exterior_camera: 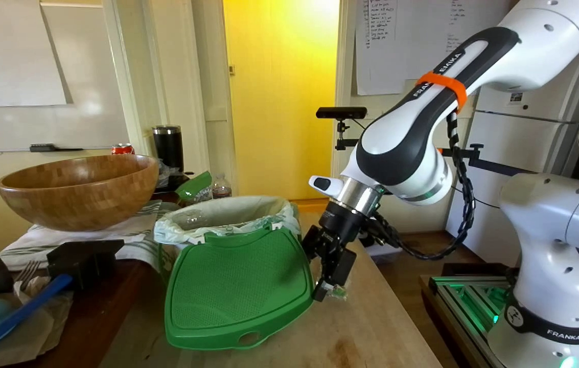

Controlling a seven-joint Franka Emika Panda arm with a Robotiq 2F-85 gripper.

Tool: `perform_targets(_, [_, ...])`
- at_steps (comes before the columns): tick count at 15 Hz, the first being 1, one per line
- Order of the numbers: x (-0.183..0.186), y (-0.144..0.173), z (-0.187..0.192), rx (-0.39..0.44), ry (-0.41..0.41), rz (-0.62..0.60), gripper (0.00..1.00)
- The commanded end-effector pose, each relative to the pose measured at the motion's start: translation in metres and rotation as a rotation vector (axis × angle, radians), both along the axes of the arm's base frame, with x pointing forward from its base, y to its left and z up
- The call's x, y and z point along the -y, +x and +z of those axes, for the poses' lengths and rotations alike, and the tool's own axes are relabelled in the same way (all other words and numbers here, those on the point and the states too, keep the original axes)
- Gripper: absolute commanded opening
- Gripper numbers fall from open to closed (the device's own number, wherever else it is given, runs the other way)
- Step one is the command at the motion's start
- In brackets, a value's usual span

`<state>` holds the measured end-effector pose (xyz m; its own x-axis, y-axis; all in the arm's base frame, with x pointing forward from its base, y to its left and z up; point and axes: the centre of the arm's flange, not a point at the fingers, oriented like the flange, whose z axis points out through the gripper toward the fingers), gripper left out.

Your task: Close the lid on the bin

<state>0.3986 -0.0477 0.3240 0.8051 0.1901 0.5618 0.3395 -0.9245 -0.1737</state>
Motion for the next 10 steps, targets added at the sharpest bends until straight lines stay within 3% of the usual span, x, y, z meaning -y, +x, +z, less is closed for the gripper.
perform_targets(1, [-0.006, 0.007, -0.016, 0.039, 0.071, -0.073, 1.00])
perform_targets(6, [-0.011, 0.009, -0.016, 0.032, 0.158, -0.127, 1.00])
perform_targets(10, [-0.018, 0.011, -0.021, -0.039, 0.207, -0.126, 1.00])
